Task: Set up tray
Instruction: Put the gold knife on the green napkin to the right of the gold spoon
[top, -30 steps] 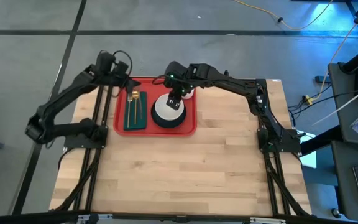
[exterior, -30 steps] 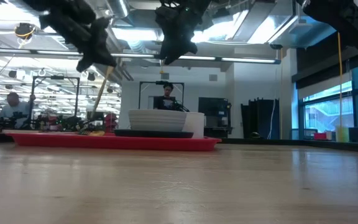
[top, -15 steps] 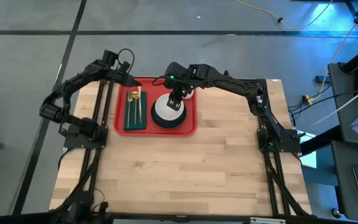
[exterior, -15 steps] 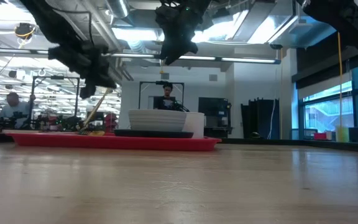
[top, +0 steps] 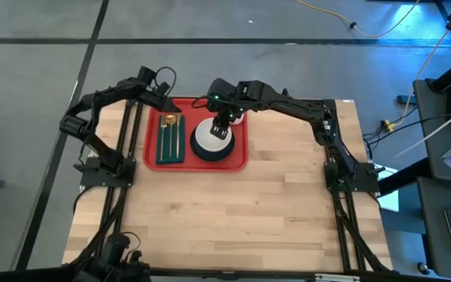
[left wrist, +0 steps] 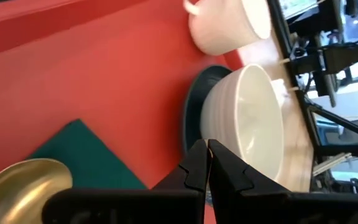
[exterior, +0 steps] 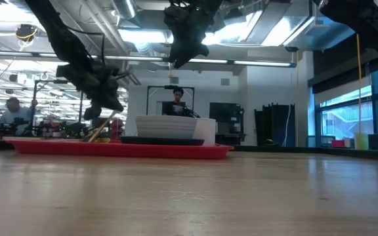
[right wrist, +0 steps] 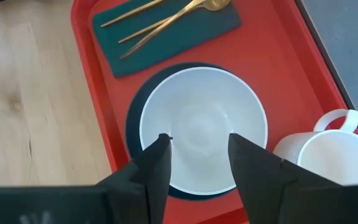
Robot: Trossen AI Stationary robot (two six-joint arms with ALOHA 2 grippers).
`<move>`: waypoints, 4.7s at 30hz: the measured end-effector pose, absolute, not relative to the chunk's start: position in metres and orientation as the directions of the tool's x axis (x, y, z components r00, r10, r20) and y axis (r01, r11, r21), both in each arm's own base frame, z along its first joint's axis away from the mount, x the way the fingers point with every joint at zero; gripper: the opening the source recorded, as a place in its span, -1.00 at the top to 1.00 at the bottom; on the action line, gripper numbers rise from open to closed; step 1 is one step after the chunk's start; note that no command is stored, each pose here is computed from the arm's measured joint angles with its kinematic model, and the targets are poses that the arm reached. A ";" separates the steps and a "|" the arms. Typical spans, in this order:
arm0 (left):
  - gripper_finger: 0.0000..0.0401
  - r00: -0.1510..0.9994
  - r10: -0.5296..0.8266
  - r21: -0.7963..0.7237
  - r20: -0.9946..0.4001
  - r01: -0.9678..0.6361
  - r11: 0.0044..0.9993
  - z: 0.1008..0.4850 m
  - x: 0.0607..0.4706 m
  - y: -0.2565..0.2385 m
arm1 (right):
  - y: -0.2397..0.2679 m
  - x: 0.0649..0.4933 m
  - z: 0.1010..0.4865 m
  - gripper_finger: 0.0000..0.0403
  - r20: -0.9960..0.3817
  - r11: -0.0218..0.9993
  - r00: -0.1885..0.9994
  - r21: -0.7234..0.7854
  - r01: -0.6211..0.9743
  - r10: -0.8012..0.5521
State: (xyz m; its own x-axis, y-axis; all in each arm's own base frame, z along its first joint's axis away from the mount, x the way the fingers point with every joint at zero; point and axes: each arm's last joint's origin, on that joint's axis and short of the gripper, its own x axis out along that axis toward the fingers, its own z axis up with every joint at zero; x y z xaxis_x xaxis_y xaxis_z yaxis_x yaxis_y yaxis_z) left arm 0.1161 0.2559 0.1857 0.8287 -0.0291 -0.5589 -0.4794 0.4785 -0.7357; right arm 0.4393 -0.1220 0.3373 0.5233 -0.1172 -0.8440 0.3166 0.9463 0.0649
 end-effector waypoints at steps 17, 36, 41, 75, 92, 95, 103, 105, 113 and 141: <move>0.99 0.719 0.071 -0.620 -0.691 -0.641 0.451 0.180 0.113 0.260 | -0.122 0.439 0.338 0.20 -0.844 0.947 0.524 0.064 0.315 -0.117; 0.99 0.690 0.128 -0.595 -0.712 -0.690 0.411 0.181 0.128 0.260 | -0.122 0.439 0.337 0.20 -0.843 0.948 0.525 0.062 0.311 -0.118; 0.99 0.750 0.086 -0.672 -0.656 -0.632 0.385 0.183 0.126 0.261 | -0.122 0.439 0.337 0.20 -0.843 0.948 0.524 0.062 0.311 -0.117; 0.99 0.746 0.141 -0.690 -0.650 -0.658 0.301 0.164 0.123 0.250 | -0.122 0.439 0.337 0.20 -0.844 0.948 0.524 0.061 0.311 -0.117; 0.99 0.645 0.210 -0.576 -0.734 -0.756 0.309 0.158 0.124 0.247 | -0.122 0.439 0.337 0.20 -0.843 0.949 0.524 0.061 0.311 -0.117; 0.99 0.643 0.226 -0.564 -0.732 -0.758 0.328 0.156 0.127 0.246 | -0.122 0.439 0.337 0.20 -0.843 0.949 0.524 0.061 0.310 -0.117; 0.99 0.636 0.236 -0.547 -0.735 -0.761 0.349 0.157 0.132 0.245 | -0.122 0.439 0.337 0.20 -0.843 0.950 0.524 0.059 0.308 -0.117; 0.95 0.636 0.235 -0.545 -0.735 -0.760 0.354 0.156 0.132 0.245 | -0.122 0.439 0.337 0.20 -0.843 0.950 0.524 0.059 0.308 -0.117; 0.73 0.632 0.236 -0.535 -0.738 -0.762 0.365 0.156 0.133 0.244 | -0.122 0.439 0.337 0.20 -0.843 0.950 0.524 0.059 0.308 -0.117; 0.99 0.666 0.220 -0.295 -0.713 -0.570 0.767 0.178 0.162 0.218 | -0.122 0.439 0.337 0.20 -0.844 0.949 0.524 0.059 0.308 -0.117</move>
